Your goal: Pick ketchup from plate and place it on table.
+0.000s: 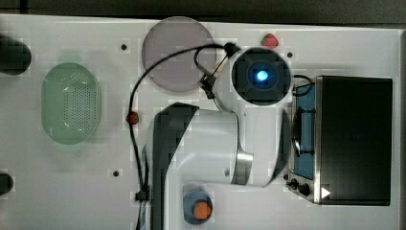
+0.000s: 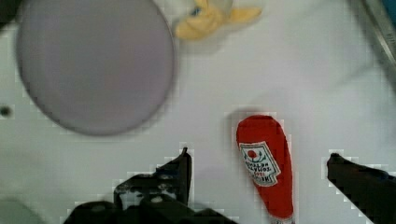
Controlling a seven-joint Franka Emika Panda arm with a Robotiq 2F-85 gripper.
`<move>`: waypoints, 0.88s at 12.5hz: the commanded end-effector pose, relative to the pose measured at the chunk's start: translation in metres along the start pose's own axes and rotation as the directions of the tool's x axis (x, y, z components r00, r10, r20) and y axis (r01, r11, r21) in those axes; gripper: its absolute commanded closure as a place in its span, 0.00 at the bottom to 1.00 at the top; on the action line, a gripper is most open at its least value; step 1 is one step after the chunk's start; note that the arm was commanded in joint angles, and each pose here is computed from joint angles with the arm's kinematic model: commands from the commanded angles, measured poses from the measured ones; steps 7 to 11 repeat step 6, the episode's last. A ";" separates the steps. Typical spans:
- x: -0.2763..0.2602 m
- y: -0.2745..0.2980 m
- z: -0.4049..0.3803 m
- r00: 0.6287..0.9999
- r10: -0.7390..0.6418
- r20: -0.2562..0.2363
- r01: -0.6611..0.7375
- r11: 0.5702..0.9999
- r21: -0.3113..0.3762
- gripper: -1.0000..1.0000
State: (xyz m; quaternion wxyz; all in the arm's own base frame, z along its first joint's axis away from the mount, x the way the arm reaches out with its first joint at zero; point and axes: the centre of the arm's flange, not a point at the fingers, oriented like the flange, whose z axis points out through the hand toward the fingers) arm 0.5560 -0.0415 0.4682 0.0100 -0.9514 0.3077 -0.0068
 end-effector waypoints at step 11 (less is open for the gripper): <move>-0.024 -0.007 -0.126 0.981 0.190 0.045 -0.187 0.980 -0.065 0.00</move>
